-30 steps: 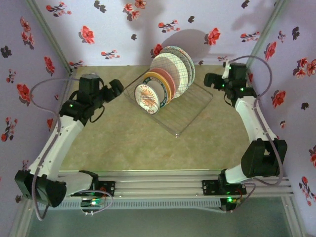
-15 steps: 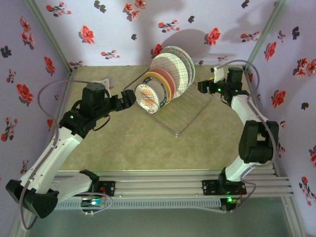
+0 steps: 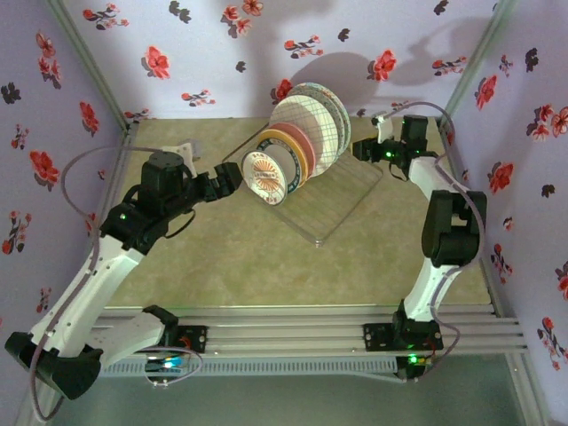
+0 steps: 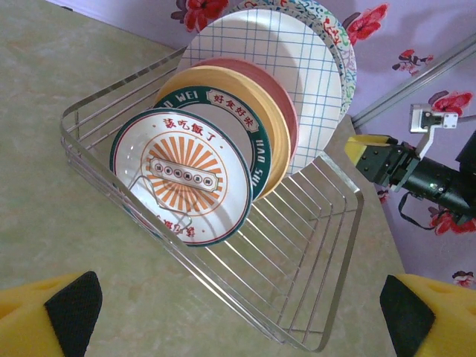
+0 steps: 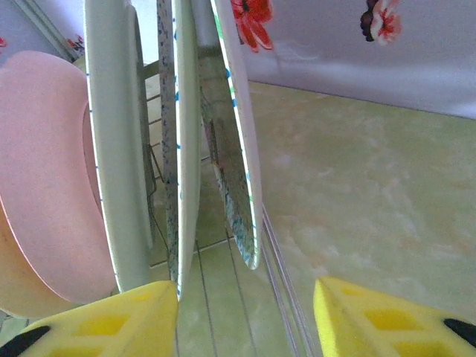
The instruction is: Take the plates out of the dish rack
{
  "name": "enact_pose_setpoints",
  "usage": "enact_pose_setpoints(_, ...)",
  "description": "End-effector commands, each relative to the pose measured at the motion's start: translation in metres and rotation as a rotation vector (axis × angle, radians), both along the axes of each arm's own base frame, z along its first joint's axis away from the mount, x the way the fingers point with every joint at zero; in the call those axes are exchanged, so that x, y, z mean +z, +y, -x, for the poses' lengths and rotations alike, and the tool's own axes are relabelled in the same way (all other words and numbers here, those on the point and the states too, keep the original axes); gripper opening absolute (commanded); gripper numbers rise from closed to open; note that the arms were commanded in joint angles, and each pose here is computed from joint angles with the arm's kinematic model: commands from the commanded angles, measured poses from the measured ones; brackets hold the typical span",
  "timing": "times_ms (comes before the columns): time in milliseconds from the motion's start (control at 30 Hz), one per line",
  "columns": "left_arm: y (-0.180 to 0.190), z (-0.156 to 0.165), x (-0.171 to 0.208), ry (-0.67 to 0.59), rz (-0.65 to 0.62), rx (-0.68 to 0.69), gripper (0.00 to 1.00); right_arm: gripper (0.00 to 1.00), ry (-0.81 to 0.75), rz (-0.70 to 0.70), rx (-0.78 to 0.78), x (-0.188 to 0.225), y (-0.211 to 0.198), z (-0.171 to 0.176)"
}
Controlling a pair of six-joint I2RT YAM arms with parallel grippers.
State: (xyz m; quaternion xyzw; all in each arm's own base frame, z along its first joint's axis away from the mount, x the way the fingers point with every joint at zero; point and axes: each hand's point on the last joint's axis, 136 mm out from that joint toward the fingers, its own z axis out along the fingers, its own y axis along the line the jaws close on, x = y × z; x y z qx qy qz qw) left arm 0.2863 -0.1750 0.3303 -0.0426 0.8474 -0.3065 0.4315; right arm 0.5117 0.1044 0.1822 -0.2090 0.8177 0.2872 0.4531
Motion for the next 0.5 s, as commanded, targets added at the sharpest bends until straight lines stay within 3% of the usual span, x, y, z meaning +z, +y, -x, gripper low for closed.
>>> enact_pose_setpoints(0, -0.002, 0.003, 0.006, -0.019, 0.015, -0.011, 1.00, 0.53, -0.028, -0.072, 0.042, 0.016, 0.007, -0.008)
enact_pose_setpoints(467, -0.004, 0.002, 0.006, -0.019, 0.026, -0.011, 1.00, 0.49, 0.009, -0.128, 0.045, 0.006, 0.010, -0.024)
